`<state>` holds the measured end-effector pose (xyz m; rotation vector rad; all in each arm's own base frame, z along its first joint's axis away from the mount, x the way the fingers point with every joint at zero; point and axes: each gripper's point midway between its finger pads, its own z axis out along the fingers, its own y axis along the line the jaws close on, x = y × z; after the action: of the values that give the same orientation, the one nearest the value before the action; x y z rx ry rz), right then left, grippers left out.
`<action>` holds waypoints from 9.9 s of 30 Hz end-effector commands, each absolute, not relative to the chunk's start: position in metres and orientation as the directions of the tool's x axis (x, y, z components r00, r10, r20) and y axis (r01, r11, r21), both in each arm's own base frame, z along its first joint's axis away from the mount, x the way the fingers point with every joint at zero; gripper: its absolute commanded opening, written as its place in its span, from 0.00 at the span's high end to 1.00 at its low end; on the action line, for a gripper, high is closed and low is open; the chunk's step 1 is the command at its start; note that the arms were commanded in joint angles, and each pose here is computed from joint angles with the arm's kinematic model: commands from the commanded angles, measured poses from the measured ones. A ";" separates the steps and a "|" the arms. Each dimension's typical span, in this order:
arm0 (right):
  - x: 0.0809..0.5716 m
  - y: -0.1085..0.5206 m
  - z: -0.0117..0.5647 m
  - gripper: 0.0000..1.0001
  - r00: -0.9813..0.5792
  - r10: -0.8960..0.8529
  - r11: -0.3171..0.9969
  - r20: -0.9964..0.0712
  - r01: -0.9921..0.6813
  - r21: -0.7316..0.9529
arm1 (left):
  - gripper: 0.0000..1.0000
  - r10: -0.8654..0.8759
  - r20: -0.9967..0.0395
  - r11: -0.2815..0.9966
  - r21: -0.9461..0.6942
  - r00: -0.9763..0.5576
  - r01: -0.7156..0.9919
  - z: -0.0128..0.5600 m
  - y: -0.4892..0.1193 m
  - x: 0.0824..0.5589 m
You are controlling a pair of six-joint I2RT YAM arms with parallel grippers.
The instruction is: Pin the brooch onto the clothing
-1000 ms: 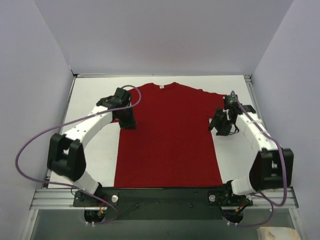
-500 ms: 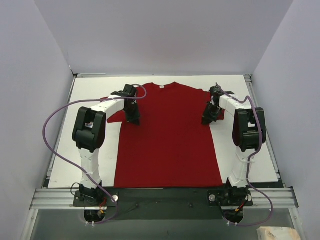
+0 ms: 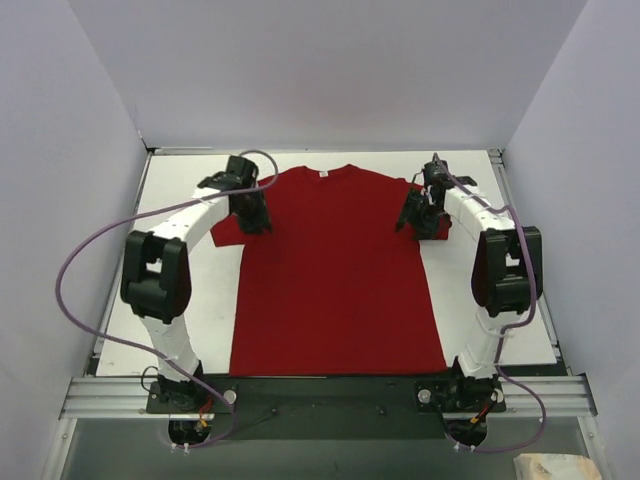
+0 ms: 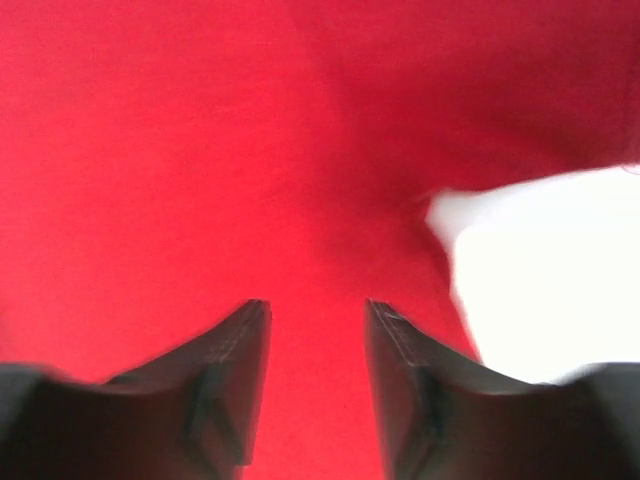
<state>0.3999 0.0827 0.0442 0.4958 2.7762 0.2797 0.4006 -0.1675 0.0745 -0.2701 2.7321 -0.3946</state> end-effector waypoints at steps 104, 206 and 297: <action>0.284 0.551 0.065 0.50 -0.950 -0.128 0.600 -0.286 -0.304 0.740 | 0.56 -0.430 0.055 0.833 -0.360 -0.901 -0.419 0.017 -0.018 0.329; 0.264 0.545 -0.016 0.49 -0.992 -0.031 0.728 -0.118 -0.104 0.678 | 0.77 -0.505 0.098 0.784 -0.363 -0.858 -0.503 -0.012 -0.010 0.283; 0.178 0.251 0.272 1.00 -0.682 -0.039 0.382 -0.730 -0.686 0.619 | 0.34 -0.023 -0.842 0.443 -0.492 -0.539 0.749 0.336 -0.313 0.208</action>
<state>0.1957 0.2446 0.2391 -0.2793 2.2657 1.2477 0.2263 -0.3084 0.2695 0.6772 2.0521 -0.7274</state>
